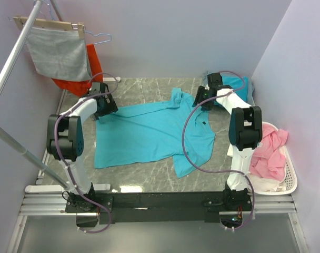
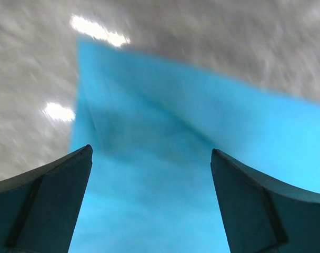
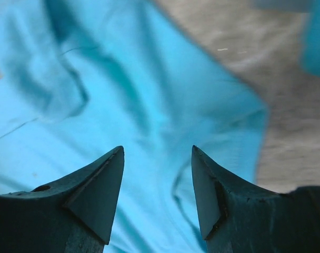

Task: Fold and stack the t-shirts
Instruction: Fold the tshirt

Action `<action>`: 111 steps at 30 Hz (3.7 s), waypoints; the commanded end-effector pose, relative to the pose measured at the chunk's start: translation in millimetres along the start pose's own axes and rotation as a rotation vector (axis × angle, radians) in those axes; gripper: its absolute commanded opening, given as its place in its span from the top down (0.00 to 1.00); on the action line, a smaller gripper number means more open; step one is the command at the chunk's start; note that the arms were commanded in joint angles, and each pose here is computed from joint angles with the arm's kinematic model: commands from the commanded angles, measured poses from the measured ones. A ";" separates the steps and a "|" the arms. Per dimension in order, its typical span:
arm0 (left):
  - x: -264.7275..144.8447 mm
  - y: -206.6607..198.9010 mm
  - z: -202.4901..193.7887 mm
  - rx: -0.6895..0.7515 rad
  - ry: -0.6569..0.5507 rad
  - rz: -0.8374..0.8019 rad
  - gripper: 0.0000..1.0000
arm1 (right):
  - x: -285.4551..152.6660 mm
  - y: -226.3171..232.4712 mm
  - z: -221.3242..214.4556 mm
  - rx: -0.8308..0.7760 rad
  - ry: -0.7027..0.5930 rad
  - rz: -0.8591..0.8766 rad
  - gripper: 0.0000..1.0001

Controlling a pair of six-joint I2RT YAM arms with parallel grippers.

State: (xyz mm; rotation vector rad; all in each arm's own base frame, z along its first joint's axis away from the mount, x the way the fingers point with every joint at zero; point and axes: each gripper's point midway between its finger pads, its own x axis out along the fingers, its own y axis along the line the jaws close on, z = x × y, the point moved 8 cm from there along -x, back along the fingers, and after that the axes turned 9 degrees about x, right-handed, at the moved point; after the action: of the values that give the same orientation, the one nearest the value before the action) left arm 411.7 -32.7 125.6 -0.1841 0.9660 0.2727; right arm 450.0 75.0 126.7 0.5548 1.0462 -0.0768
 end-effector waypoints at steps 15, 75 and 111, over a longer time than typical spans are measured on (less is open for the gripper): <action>-3.4 2.4 -16.5 -0.143 -0.082 -0.072 0.25 | -18.5 54.1 -2.3 -0.113 -0.022 0.171 0.41; 0.0 25.2 -6.8 -0.174 -0.097 0.015 0.42 | 7.5 37.5 -20.9 -0.126 0.062 0.137 0.42; 15.7 26.2 -14.4 -0.163 -0.069 0.032 0.62 | 14.6 32.9 -23.7 -0.131 0.079 0.115 0.42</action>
State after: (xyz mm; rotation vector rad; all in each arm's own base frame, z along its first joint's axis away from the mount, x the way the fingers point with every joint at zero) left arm 394.2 -13.4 94.0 -0.3168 0.9212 0.3764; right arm 445.1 119.1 116.5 0.5167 1.0985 0.1083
